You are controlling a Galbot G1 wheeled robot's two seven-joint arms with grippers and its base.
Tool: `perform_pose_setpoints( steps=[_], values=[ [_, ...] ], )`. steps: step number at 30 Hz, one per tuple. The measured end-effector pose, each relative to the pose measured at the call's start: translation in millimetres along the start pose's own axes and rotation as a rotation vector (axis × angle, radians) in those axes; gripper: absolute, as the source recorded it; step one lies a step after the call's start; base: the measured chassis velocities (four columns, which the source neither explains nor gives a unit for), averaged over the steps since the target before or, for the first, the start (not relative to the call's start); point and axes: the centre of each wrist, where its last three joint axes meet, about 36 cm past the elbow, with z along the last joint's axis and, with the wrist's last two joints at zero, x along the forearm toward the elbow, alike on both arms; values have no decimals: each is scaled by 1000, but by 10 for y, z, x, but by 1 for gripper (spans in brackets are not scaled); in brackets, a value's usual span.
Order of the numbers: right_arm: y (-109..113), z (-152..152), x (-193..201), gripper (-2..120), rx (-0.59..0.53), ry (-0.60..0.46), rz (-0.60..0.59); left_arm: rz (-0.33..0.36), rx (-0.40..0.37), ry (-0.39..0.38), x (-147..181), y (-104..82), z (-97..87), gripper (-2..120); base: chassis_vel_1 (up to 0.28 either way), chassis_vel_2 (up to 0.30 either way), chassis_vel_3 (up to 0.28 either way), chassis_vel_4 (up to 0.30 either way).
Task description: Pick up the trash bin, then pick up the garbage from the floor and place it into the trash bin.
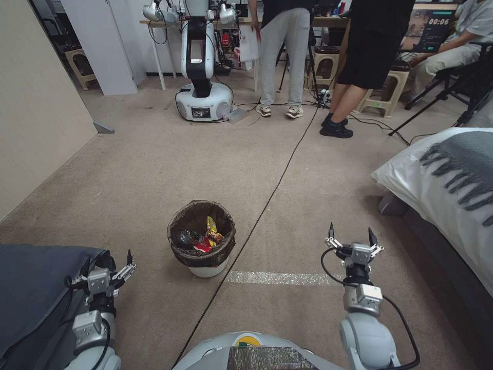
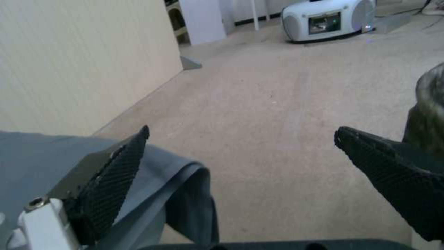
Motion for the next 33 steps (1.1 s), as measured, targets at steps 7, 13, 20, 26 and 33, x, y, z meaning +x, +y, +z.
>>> perform_pose_setpoints(
  steps=[7, 13, 20, 26, 33],
  values=[
    [74, 11, 182, 100, -4, 5, -14, 1, -28, -18, 33, 71, 84, 100, 0, 0, 0, 0],
    [82, -10, 181, 100, 3, -8, -18, 1, -23, -26, 16, 51, 73, 100, 0, 0, 0, 0],
    [58, -39, 146, 100, 16, -27, -19, 4, -18, -40, -15, 29, 23, 100, 0, 0, 0, 0],
    [56, -40, 143, 100, 17, -28, -19, 4, -18, -39, -19, 29, 16, 100, 0, 0, 0, 0],
    [54, -40, 141, 100, 17, -29, -19, 5, -18, -38, -22, 29, 12, 100, 0, 0, 0, 0]
  ],
)
